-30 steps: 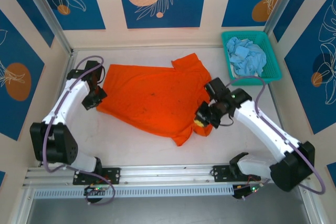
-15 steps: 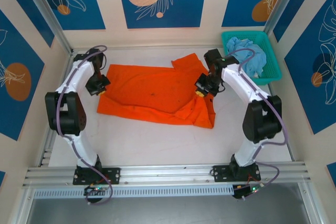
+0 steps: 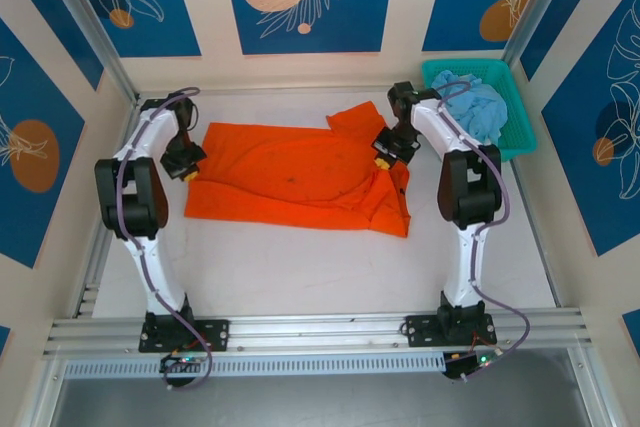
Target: Fold and stack the t-shirts
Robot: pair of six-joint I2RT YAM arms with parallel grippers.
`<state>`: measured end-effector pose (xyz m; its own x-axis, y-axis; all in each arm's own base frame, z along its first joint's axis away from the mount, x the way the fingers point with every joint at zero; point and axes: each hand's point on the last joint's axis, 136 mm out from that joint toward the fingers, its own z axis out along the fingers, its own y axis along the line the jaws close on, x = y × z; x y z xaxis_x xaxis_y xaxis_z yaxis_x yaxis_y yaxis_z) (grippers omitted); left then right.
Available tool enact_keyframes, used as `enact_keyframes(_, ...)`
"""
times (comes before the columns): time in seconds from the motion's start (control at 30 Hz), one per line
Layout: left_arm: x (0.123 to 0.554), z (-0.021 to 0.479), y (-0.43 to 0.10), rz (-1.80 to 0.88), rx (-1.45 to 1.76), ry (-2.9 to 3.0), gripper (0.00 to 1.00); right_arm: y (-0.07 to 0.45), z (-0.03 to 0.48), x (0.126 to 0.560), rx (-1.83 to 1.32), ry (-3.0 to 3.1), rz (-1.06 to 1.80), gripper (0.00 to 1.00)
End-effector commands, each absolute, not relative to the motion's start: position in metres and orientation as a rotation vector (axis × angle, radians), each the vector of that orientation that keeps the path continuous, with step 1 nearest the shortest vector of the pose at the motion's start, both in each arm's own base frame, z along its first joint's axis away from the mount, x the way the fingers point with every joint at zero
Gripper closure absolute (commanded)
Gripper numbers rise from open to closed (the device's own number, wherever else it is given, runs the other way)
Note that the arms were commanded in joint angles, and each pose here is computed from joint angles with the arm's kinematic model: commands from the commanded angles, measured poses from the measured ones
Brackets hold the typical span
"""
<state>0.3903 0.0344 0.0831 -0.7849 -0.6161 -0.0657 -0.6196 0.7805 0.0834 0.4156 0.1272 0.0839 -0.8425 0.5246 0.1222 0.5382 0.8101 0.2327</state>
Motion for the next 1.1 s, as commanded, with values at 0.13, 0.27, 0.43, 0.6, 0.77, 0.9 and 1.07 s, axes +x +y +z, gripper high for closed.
enact_keyframes(0.13, 0.407, 0.083, 0.041, 0.068, -1.033, 2.952, 0.77, 0.128, 0.087, 0.427, -0.780, -2.955, -0.339, 0.74)
enact_keyframes(0.27, 0.412, 0.104, 0.046, 0.082, -1.018, 2.898, 0.33, 0.117, 0.110, 0.422, -0.803, -2.997, -0.340, 0.46)
enact_keyframes(0.43, 0.393, 0.118, 0.039, 0.042, -0.996, 2.870, 0.21, 0.115, 0.135, 0.386, -0.829, -3.016, -0.508, 0.36)
enact_keyframes(0.6, 0.342, 0.105, 0.018, 0.003, -0.935, 2.931, 0.25, 0.115, 0.123, 0.311, -0.844, -2.945, -0.620, 0.37)
enact_keyframes(0.77, 0.306, 0.081, -0.004, -0.162, -0.903, 2.995, 0.29, 0.113, 0.097, 0.257, -0.893, -2.846, -0.652, 0.38)
enact_keyframes(0.9, 0.297, 0.062, -0.021, -0.298, -0.947, 3.026, 0.30, 0.111, 0.074, 0.236, -0.908, -2.797, -0.587, 0.39)
enact_keyframes(1.07, 0.301, 0.043, -0.017, -0.276, -0.963, 3.033, 0.30, 0.106, 0.055, 0.234, -0.901, -2.816, -0.496, 0.40)
